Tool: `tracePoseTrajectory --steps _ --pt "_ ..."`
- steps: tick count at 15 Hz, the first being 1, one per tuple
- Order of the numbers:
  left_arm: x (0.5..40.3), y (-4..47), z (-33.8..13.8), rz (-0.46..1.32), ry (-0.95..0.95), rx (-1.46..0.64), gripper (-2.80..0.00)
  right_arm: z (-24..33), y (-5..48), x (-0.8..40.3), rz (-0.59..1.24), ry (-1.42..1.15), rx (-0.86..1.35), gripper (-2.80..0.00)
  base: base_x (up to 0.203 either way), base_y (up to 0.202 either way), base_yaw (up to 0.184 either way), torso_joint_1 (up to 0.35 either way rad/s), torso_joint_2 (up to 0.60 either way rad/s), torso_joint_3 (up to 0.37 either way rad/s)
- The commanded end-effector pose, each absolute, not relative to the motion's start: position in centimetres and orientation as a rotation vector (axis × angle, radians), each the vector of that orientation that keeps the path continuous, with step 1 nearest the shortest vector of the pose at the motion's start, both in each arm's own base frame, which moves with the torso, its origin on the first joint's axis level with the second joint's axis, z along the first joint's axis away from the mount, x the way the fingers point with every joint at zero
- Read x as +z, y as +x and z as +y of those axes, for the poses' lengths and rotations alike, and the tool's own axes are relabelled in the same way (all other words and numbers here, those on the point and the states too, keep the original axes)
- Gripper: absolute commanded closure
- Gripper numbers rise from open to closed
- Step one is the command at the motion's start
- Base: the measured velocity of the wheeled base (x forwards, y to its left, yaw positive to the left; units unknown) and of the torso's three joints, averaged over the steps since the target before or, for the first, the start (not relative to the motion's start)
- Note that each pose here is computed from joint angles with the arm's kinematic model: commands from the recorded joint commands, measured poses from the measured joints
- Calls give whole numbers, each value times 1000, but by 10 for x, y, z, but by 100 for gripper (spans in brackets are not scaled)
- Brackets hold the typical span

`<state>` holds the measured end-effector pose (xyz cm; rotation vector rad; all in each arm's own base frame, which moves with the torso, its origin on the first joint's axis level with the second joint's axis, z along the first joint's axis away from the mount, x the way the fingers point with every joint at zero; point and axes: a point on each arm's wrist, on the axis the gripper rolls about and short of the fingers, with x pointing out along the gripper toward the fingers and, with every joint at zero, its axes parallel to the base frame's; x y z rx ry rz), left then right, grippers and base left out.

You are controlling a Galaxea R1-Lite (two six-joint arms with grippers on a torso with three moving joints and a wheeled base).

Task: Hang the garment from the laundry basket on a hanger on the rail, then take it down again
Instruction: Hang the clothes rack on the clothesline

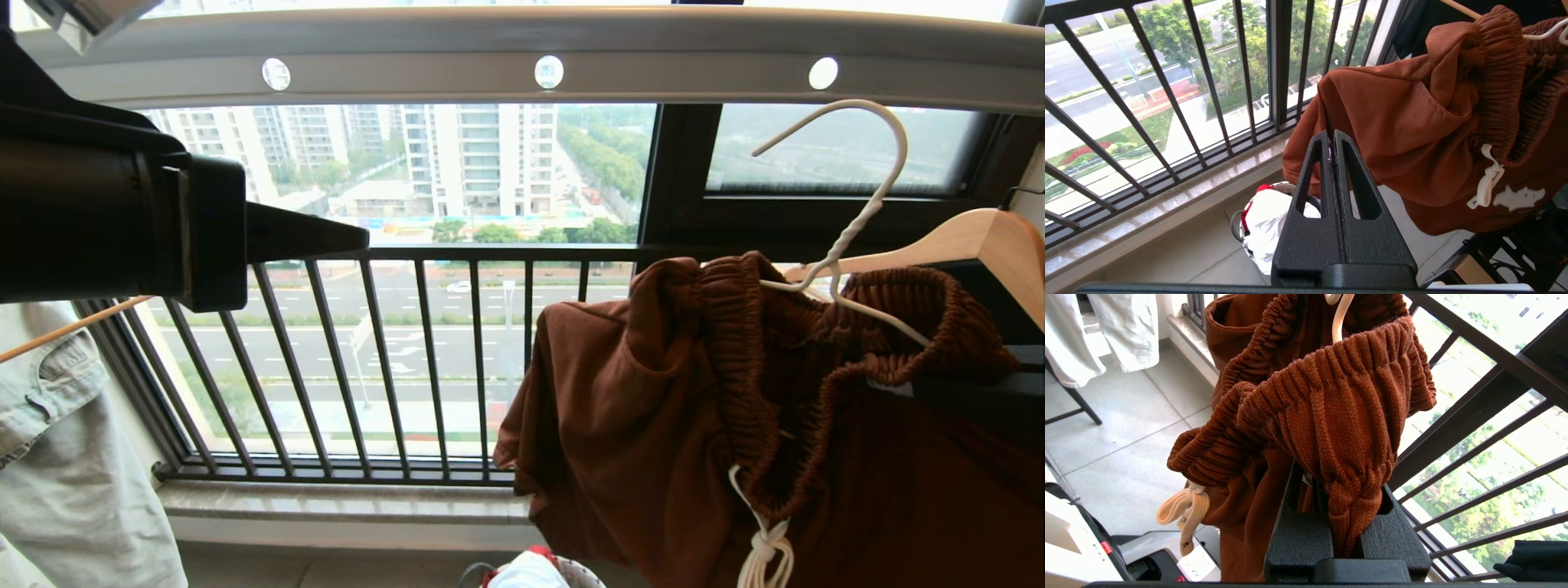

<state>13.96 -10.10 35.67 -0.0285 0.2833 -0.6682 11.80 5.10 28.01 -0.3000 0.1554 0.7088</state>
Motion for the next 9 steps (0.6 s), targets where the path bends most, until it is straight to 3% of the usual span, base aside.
tracePoseTrajectory --steps 1,9 --pt "359 135 -99 267 -29 -642 0 53 119 279 162 -302 725 0 0 0 0 0 0 0" --pt "362 129 -100 254 -48 -664 0 94 130 279 173 -193 886 0 0 0 0 0 0 0"
